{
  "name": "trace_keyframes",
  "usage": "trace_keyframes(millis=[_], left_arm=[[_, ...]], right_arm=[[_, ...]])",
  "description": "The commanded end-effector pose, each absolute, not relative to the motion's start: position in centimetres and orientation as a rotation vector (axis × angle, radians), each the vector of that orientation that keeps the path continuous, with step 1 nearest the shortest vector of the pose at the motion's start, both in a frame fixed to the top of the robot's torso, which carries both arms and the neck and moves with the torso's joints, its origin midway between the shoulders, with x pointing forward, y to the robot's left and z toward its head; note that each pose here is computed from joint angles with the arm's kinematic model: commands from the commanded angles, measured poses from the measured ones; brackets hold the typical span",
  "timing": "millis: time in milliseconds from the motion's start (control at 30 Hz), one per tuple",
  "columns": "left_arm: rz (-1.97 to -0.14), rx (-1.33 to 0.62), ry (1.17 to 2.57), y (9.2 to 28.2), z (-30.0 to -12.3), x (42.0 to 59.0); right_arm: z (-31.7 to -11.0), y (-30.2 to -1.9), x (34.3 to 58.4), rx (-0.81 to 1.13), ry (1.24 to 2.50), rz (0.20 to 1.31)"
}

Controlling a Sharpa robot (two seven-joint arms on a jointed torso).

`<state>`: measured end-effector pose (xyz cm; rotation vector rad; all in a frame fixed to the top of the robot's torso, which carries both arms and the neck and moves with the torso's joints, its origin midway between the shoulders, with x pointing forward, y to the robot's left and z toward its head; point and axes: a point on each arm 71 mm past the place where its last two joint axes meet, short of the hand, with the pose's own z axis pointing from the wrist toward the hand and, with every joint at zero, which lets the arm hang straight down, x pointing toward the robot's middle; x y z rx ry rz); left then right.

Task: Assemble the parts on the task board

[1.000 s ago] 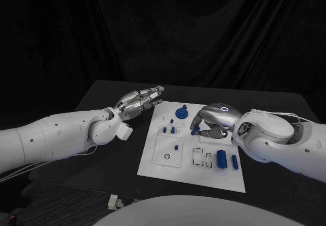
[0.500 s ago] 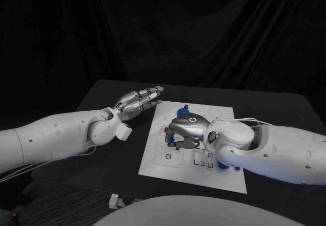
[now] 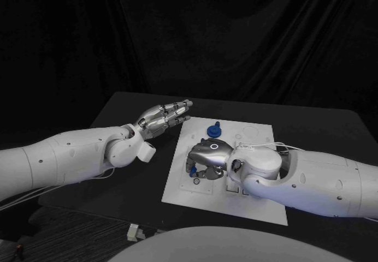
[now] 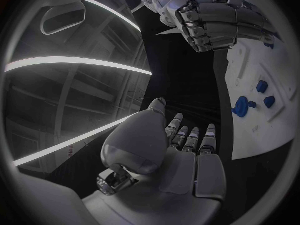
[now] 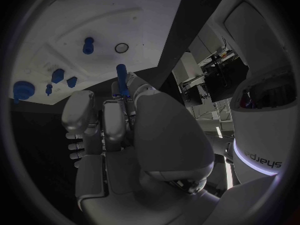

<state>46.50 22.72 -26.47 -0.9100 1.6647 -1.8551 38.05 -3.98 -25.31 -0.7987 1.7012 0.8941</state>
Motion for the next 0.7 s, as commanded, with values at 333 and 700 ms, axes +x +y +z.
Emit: trace_keyframes(millis=[333,700], left_arm=[[-1.883,-0.911,1.653,22.4,-26.5,46.5],[-1.885,-0.912,1.656,22.3,-26.5,46.5]], right_arm=[[-26.6,-4.5,37.7,-0.840,1.748,0.846],[-27.0,-4.7,37.4,-0.829,1.754,0.850]])
